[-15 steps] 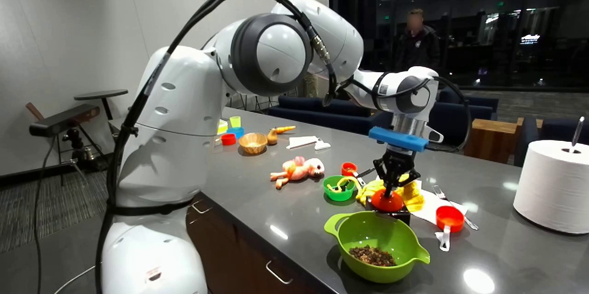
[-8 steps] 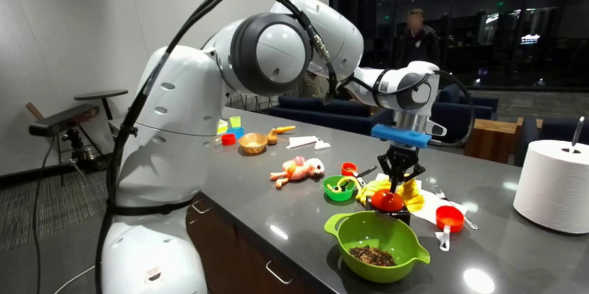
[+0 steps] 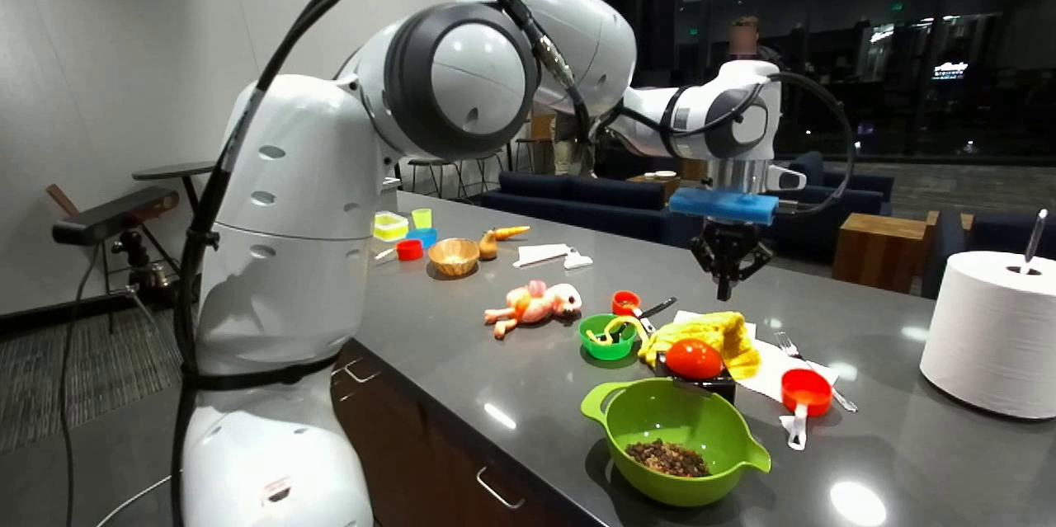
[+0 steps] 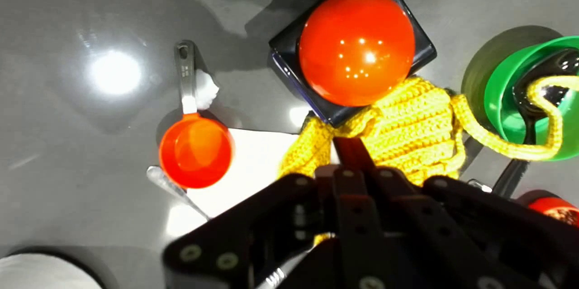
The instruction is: Press down on the orange item
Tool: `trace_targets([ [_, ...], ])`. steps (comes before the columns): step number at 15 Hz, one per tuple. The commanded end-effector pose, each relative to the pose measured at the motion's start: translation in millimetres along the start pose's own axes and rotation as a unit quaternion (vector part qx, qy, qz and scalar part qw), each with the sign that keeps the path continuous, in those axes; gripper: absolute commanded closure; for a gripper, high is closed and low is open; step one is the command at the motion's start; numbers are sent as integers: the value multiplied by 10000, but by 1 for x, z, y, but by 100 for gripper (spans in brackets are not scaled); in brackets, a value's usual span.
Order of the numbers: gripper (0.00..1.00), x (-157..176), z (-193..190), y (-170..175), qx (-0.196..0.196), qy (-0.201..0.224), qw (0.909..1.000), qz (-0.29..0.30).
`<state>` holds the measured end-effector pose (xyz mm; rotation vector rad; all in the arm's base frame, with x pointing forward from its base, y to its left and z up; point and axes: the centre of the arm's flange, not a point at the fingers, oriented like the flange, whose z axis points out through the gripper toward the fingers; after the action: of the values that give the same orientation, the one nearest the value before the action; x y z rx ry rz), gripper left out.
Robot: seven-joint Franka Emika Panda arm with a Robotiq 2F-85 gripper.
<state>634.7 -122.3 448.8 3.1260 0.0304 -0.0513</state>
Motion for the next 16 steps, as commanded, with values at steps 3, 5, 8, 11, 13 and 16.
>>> trace_targets([
  [3, 57, -28, -56, -28, -347, 311, 9989, 92],
  [5, 44, -37, -65, -45, -391, 319, 9987, 87],
  [8, 24, -49, -69, -71, -298, 304, 9991, 41],
  [11, 2, -59, -71, -93, -219, 191, 9995, -80],
  [13, 0, -63, -71, -99, -274, 54, 9995, -116],
  [16, 0, -51, -65, -98, -227, -8, 9996, -141],
])
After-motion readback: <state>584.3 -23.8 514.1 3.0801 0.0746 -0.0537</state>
